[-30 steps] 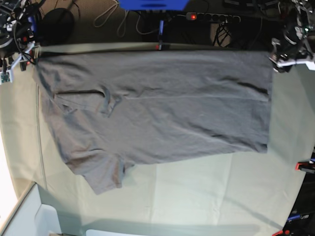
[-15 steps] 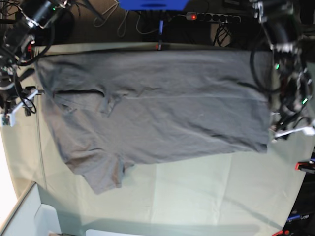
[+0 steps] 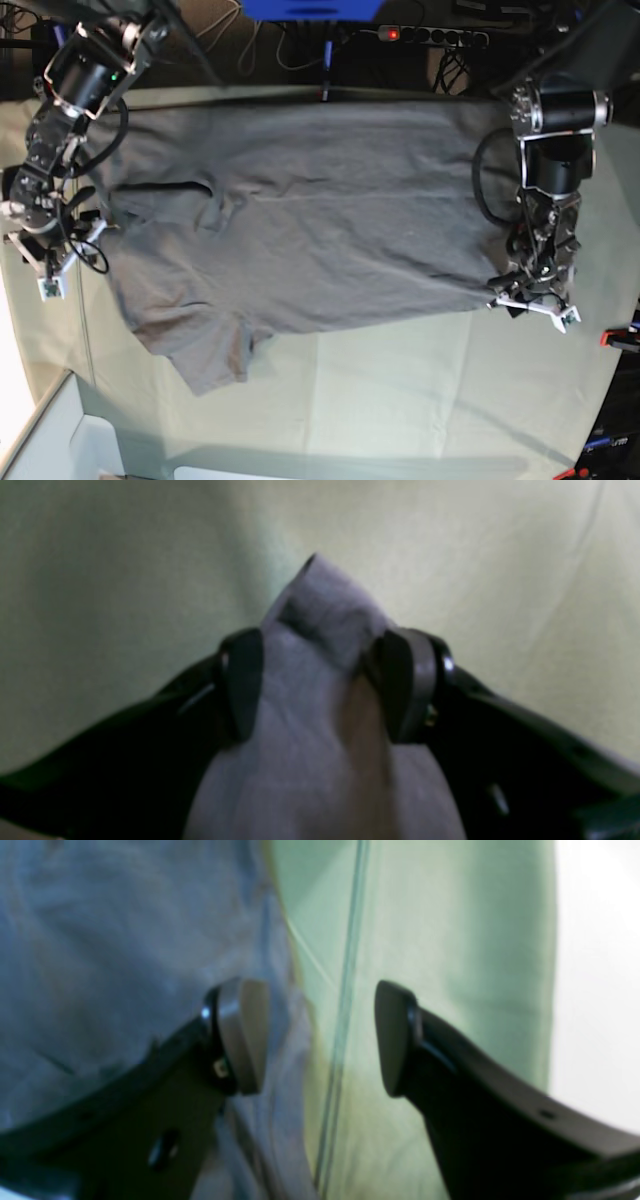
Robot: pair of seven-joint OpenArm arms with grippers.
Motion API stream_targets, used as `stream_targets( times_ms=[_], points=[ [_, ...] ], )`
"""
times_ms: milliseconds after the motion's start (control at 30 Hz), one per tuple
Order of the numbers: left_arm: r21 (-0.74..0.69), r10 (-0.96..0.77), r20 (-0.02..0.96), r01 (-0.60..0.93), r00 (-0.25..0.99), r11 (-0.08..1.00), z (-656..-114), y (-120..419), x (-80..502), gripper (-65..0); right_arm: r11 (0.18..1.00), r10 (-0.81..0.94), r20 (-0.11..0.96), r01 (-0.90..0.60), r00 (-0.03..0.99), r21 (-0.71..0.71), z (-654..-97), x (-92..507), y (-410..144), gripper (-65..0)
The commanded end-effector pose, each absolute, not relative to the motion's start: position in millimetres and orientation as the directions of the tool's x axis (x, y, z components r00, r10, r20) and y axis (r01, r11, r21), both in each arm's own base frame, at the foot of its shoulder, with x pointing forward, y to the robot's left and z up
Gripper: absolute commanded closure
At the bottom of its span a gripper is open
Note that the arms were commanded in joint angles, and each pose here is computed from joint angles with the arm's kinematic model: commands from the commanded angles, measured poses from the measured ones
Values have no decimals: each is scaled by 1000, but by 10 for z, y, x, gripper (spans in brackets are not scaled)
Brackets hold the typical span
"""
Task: Layout the t-shirt on the table in an organized manner, then fold the t-shirt properly
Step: 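Move both grippers to the shirt's side edge and grasp it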
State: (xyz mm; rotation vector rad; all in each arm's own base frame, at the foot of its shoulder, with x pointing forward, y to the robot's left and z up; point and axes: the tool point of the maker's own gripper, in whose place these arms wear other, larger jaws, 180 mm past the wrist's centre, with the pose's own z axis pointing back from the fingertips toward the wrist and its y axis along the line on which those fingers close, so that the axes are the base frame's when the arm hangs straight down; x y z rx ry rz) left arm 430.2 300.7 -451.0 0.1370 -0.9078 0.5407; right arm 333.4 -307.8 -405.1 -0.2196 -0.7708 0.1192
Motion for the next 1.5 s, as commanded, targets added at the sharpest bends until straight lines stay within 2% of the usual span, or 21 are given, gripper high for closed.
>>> stream_targets(
  times_ms=[0,200,400,533,733,967,1233,1467],
  points=[
    [-112,359,822,-494,441,862,-4277,3104,4476,-362,964,205,707,-16,677,-264,-3873,3452,-3186,-343],
    [-25,263,845,-457,465,889,-4250,3137,4480,-362,976,173,709,-21,684,-218,-3943,3611,-3174,-343],
    [30,266,805,-484,530,875,-4491,3363,4223,-358,991,119,699,-42,705,-126,-4104,3845,-3093,-344],
    [42,267,795,-487,545,872,-4544,3397,4168,-350,990,139,728,-105,672,-92,-4132,4052,-2901,-344],
    [53,262,782,-480,565,876,-4638,3375,4075,-235,983,135,789,-180,600,-32,-4193,4249,-2631,-344],
    [-9,266,772,-409,577,913,-4705,3128,4131,-176,982,40,824,-174,565,71,-4293,4323,-2610,-344],
    [-3,267,758,-406,595,914,-4796,3100,4039,-176,985,21,872,-159,490,65,-4147,4404,-2679,-344],
    [-5,267,760,-405,593,914,-4790,3091,4048,-177,999,35,871,12,490,-47,-4184,4408,-3031,-342]
  ],
)
